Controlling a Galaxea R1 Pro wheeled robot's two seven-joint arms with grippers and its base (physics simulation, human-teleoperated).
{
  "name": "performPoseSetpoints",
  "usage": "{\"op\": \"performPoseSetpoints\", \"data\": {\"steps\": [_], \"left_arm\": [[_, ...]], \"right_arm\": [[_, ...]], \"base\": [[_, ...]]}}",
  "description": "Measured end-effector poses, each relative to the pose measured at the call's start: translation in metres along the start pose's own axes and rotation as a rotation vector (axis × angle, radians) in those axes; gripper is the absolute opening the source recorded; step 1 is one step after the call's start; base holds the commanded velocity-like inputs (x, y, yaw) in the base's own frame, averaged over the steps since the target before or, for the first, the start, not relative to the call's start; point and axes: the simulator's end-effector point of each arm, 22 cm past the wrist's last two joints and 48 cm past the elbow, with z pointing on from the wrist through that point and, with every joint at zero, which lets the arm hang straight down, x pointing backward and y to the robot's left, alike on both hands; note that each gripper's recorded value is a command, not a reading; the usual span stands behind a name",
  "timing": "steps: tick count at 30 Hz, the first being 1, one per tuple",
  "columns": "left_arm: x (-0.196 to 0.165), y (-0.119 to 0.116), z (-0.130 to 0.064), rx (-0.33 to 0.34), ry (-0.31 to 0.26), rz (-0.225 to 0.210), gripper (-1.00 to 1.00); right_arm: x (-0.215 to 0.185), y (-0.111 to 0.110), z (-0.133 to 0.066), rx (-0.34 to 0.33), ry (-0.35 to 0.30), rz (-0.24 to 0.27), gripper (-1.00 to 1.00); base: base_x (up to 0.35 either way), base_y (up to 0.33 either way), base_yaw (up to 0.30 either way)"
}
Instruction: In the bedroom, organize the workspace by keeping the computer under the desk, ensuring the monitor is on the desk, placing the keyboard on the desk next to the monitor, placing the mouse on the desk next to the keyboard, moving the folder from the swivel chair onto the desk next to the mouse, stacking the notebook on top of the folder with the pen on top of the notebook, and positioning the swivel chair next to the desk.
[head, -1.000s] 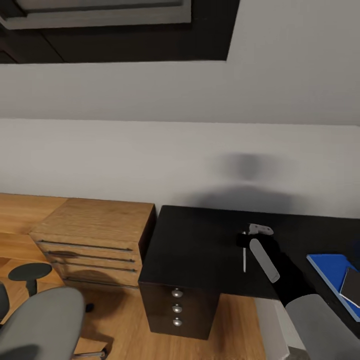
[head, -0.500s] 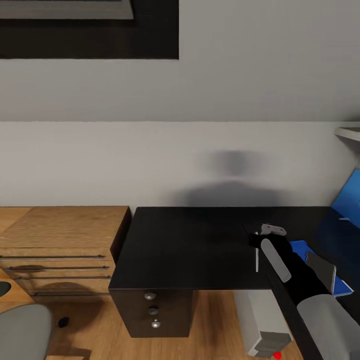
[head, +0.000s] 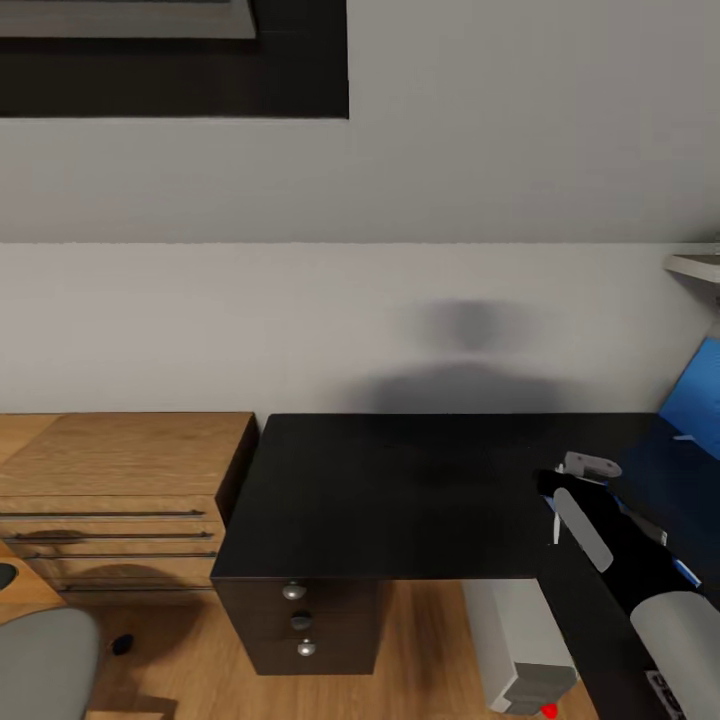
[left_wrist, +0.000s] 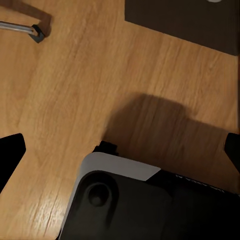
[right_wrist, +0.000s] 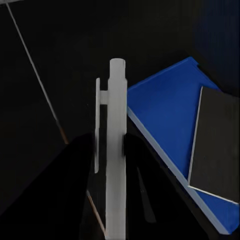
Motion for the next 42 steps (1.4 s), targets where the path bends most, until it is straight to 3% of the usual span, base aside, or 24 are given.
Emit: {"op": "performPoseSetpoints", "data": {"steps": [8,30,35,42], "left_arm": [[0.0,0.0,0.0,0.0,0.001,0.0,1.0],[-0.006,-0.001,-0.001,0.004,-0.014,-0.002,1.0],[-0.006,-0.001,-0.001,0.004,-0.015,-0.003,1.0],[-0.006,-0.001,-0.001,0.004,-0.015,-0.003,1.0]], "right_arm": [[-0.001,-0.02,0.007,0.035,-0.015,0.006,-1.0],[-0.009,-0.024,0.004,0.038,-0.042,0.022,-1.0],[-0.005,-0.036,0.014,0.071,-0.099,0.04,-1.0],[0.013,-0.048,0.023,0.099,-0.07,0.021,-1.0]], "base": [[0.0,-0.225,0.0],[0.0,-0.029,-0.146],[0.114,0.0,-0.017],[0.108,0.0,-0.001]]}}
